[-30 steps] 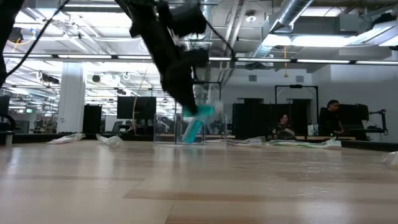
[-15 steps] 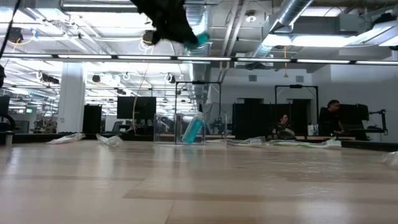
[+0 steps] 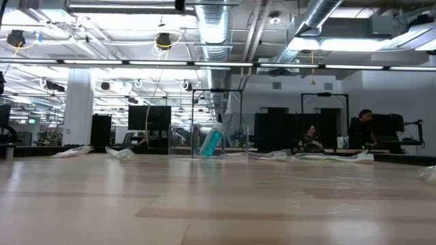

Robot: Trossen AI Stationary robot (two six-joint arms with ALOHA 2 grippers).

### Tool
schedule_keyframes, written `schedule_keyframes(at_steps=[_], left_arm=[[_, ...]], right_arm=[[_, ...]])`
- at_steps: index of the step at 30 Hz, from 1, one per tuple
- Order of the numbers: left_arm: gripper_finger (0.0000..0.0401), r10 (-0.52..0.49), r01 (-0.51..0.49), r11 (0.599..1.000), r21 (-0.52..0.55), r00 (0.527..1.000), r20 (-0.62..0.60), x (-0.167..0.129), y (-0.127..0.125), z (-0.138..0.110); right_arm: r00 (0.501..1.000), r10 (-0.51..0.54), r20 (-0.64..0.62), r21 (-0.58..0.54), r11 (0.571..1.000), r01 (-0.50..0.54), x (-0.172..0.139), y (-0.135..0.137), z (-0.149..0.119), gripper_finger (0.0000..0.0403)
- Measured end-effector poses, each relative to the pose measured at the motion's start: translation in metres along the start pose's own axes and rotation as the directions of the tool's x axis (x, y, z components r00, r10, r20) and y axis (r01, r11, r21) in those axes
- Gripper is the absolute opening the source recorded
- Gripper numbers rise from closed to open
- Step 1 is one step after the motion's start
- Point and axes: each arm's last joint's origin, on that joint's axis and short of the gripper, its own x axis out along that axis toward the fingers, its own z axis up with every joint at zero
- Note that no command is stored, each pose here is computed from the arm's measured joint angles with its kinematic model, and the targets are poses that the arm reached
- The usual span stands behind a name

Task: Pick & Place toothbrushing station
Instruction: Put the blue mouthwash into the transparent organizer

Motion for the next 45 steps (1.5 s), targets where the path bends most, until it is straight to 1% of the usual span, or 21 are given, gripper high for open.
schedule_keyframes(at_steps=[5,7,8,12,16,20,24,29,32,34,36,39,42,45], left_arm=[[0.0061,-0.056,0.056,0.998,0.001,0.998,0.030,0.000,-0.004,0.003],[0.0061,-0.099,0.099,0.995,0.003,0.995,0.023,0.000,-0.006,0.003],[0.0061,-0.119,0.119,0.993,0.003,0.993,0.022,0.000,-0.007,0.003],[0.0061,-0.161,0.161,0.987,0.004,0.987,0.026,-0.001,-0.009,0.003],[0.0061,-0.215,0.215,0.977,0.002,0.976,0.032,-0.001,-0.012,0.004],[0.0061,-0.283,0.283,0.958,-0.036,0.959,0.020,-0.002,-0.014,0.004],[0.0060,-0.319,0.319,0.946,-0.063,0.948,0.013,-0.002,-0.015,0.004],[0.0058,-0.380,0.375,0.913,-0.159,0.925,-0.005,-0.001,-0.009,0.004],[0.0058,-0.383,0.372,0.905,-0.208,0.923,-0.016,-0.001,-0.004,0.004],[0.0058,-0.400,0.384,0.890,-0.244,0.916,-0.018,-0.001,-0.001,0.004],[0.0058,-0.433,0.407,0.863,-0.299,0.901,-0.024,-0.001,0.002,0.005],[0.0058,-0.483,0.438,0.821,-0.365,0.875,-0.037,0.002,0.004,0.003],[0.0057,-0.501,0.433,0.805,-0.405,0.863,-0.073,0.004,0.004,-0.002],[0.0057,-0.519,0.442,0.794,-0.417,0.851,-0.085,0.003,0.003,-0.002]], right_arm=[[0.988,0.122,0.093,0.004,0.992,-0.123,-0.001,0.003,0.009,0.0152],[0.980,0.172,0.099,0.003,0.985,-0.173,-0.001,0.005,0.009,0.0157],[0.979,0.181,0.098,0.009,0.983,-0.182,-0.001,0.005,0.009,0.0159],[0.979,0.191,0.075,0.020,0.981,-0.192,0.006,0.005,0.007,0.0163],[0.979,0.188,0.082,0.009,0.982,-0.189,0.004,0.006,0.008,0.0164],[0.978,0.191,0.079,0.005,0.981,-0.192,0.005,0.006,0.008,0.0164],[0.979,0.195,0.061,0.005,0.981,-0.196,0.004,0.006,0.006,0.0164],[0.974,0.223,0.038,0.004,0.975,-0.224,0.004,0.007,0.003,0.0164],[0.972,0.234,0.035,0.002,0.972,-0.234,0.005,0.010,0.003,0.0164],[0.971,0.239,0.027,0.004,0.971,-0.239,0.006,0.012,0.003,0.0164],[0.969,0.246,0.016,0.012,0.969,-0.246,0.013,0.010,0.003,0.0164],[0.966,0.254,-0.038,0.034,0.967,-0.253,0.025,0.007,-0.002,0.0164],[0.961,0.271,-0.053,0.035,0.962,-0.269,0.037,0.006,-0.003,0.0164],[0.958,0.282,-0.057,0.027,0.959,-0.281,0.048,0.004,-0.003,0.0164]])
